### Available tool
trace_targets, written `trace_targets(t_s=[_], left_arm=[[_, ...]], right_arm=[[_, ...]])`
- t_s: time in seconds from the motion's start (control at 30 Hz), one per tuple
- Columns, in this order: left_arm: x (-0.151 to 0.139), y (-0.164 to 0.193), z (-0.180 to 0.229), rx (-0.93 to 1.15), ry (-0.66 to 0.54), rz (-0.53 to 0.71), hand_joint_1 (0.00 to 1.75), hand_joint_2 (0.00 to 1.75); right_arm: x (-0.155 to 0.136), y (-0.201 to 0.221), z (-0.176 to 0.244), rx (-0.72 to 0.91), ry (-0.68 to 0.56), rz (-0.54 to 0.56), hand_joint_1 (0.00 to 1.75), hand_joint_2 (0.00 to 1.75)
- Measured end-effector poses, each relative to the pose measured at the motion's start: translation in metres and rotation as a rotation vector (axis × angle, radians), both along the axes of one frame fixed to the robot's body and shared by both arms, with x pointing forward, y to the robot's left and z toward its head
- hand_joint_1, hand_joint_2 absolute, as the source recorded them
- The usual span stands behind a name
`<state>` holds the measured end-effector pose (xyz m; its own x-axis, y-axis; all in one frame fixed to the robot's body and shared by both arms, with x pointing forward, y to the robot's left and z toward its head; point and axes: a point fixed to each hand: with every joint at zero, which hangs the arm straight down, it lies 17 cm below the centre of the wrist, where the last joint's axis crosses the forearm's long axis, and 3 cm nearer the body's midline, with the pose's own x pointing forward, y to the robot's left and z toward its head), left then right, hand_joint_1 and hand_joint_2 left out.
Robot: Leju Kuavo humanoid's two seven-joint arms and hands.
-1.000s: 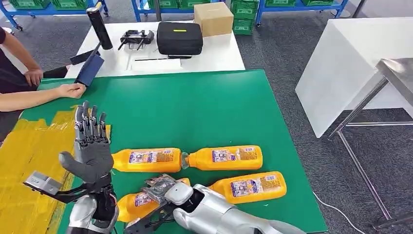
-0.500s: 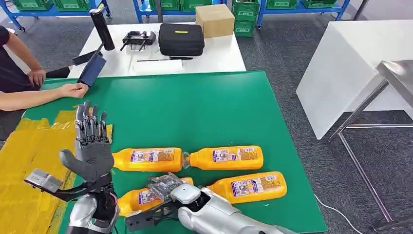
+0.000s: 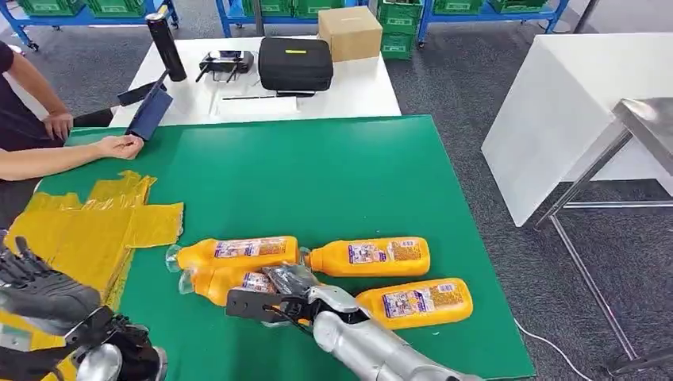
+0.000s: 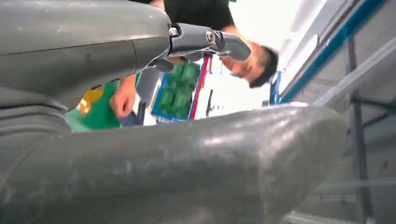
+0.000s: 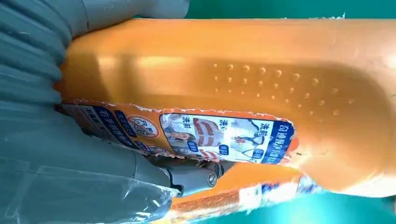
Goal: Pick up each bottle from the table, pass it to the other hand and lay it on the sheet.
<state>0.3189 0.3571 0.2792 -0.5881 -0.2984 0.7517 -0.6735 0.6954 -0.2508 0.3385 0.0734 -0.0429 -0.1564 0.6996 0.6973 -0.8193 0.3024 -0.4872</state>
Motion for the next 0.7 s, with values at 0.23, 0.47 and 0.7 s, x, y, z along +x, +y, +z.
trace_targets(t_s=[0.23, 0.47, 0.7], left_arm=[[-0.004, 0.027, -0.033, -0.252, -0.009, -0.108, 0.00, 0.00], [0.046, -0.098, -0.102, -0.372, 0.177, -0.959, 0.00, 1.75], [0.032, -0.142, -0.127, -0.315, 0.280, -1.143, 0.00, 1.75]], right_arm=[[-0.002, 0.004, 0.046, 0.448, 0.077, -0.192, 1.75, 1.75], [-0.032, -0.008, 0.110, 0.799, 0.047, -0.219, 1.75, 1.75], [-0.039, -0.013, 0.148, 0.888, -0.014, -0.174, 1.75, 1.75]])
